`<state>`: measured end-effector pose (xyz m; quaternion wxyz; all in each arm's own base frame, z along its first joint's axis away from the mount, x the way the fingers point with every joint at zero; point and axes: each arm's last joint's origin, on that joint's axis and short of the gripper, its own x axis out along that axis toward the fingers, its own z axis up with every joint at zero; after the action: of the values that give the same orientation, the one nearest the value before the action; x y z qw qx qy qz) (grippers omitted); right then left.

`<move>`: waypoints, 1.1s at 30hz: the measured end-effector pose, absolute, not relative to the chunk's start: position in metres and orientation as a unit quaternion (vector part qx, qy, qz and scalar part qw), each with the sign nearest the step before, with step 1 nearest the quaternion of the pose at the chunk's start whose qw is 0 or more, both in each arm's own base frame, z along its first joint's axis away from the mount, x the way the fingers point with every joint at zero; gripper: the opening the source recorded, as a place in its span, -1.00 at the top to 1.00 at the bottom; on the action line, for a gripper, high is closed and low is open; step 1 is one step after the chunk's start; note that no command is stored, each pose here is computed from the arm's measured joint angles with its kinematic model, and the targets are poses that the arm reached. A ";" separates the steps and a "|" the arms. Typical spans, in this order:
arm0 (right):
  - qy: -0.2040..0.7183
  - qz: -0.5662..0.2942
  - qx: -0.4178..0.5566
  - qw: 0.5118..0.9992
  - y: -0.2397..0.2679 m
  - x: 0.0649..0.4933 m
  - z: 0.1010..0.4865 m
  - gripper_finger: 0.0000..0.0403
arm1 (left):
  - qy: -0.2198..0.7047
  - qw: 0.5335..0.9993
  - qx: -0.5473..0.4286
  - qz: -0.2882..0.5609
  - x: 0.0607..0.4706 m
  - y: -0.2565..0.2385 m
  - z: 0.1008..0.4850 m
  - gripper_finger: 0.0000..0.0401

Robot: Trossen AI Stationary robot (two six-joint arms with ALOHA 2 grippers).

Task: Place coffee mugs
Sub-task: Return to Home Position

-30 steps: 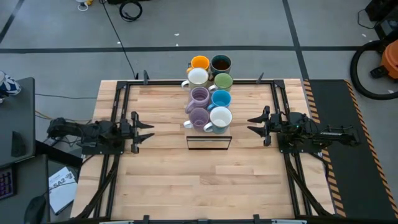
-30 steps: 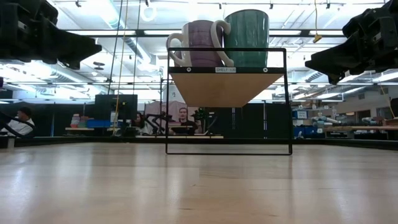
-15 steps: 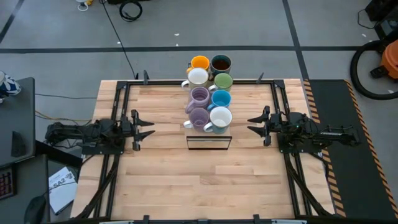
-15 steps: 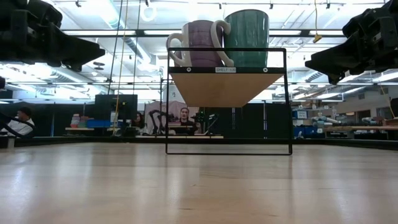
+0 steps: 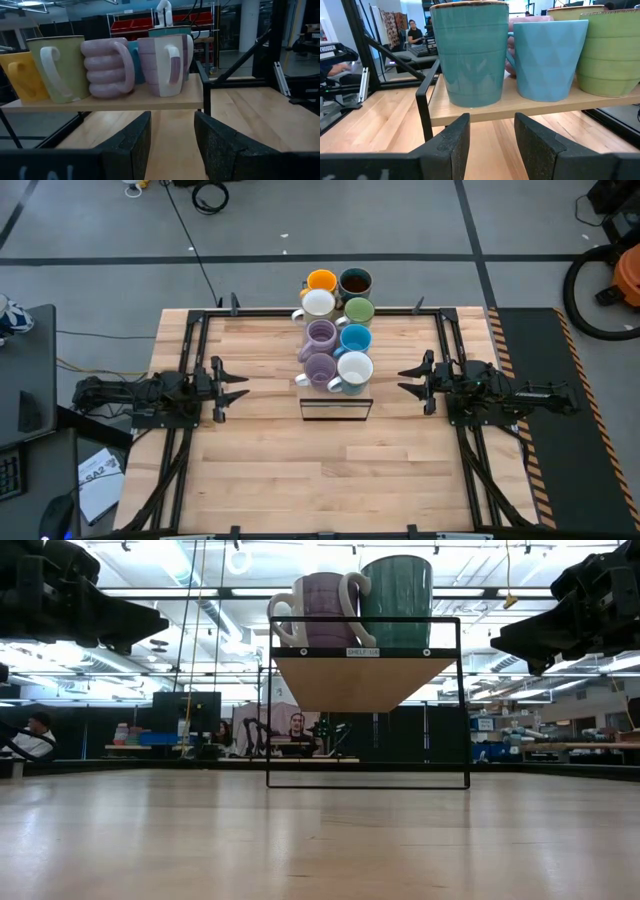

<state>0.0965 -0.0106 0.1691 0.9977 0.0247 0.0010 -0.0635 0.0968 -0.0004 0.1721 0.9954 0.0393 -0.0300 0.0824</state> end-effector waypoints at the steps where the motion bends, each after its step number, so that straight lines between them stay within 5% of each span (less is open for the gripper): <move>1: 0.001 -0.064 0.025 0.998 -0.011 0.096 0.169 0.20 | -0.032 0.995 0.039 0.083 0.097 0.000 0.172 0.21; 33: 0.001 -0.064 0.025 0.998 -0.011 0.096 0.169 0.20 | -0.050 0.995 0.036 0.084 0.096 0.000 0.176 0.21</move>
<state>0.0965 -0.0106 0.1691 0.9977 0.0249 0.0012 -0.0635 0.0964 -0.0004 0.1756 0.9945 0.0364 -0.0498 0.0843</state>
